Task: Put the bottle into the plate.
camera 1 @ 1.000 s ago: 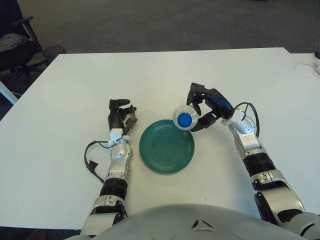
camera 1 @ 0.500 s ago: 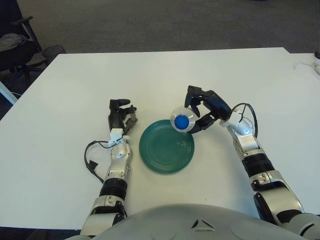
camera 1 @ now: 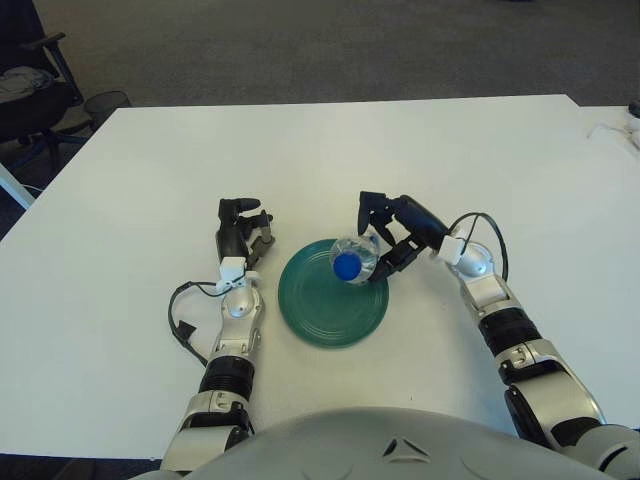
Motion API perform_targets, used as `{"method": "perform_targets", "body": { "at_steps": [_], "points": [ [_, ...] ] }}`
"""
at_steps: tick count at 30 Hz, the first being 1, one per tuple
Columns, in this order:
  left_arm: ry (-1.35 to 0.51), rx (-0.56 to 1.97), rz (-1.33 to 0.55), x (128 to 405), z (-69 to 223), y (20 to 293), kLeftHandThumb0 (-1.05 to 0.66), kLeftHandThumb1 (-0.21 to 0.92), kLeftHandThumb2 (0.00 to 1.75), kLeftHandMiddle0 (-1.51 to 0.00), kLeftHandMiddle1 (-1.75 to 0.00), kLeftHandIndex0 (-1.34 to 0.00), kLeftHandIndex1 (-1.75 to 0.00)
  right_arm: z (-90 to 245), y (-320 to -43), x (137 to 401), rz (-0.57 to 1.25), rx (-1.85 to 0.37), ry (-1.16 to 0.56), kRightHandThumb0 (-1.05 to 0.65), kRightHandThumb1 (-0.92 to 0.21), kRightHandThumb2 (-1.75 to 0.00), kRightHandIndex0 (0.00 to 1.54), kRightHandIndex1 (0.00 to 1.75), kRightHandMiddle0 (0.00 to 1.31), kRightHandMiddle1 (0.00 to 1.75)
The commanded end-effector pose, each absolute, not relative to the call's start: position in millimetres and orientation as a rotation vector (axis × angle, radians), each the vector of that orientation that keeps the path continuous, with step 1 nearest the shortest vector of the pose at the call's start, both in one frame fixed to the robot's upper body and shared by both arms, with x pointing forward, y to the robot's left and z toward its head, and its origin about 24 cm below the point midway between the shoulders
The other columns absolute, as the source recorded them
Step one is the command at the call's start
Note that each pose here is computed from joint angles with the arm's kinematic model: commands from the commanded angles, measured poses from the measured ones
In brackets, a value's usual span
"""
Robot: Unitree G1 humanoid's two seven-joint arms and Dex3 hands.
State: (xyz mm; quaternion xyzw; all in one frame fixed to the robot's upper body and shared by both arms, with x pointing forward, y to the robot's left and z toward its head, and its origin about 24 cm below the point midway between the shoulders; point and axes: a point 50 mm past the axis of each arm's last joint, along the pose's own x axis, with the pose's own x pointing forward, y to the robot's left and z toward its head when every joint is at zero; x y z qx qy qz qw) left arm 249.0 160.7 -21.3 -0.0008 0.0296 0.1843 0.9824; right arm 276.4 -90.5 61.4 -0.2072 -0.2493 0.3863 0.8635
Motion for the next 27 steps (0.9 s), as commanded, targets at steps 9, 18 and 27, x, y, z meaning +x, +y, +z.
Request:
{"method": "perform_targets", "body": {
  "at_steps": [9,18,27],
  "points": [
    [0.222,0.021,0.395,223.9,-53.9,161.3,-0.37,0.73,0.8,-0.63,-1.19,-0.31,-1.75,37.5,-63.9,260.4,0.831,-0.466,-0.538,-0.64,-0.82,-0.34,0.95,1.75,0.71,1.75],
    [0.213,0.029,0.384,224.0,-53.7,160.9,-0.37,0.73,0.79,-0.61,-1.18,-0.31,-1.75,33.2,-63.3,258.9,0.804,-0.59,-0.601,-0.61,-0.82,-0.38,0.83,1.75,0.58,1.75],
    [0.216,0.035,0.384,223.8,-53.9,159.7,-0.37,0.73,0.78,-0.61,-1.17,-0.3,-1.75,32.4,-65.7,261.8,0.763,-0.595,-0.601,-0.47,-0.5,-1.02,0.81,1.75,0.52,1.75]
  ]
}}
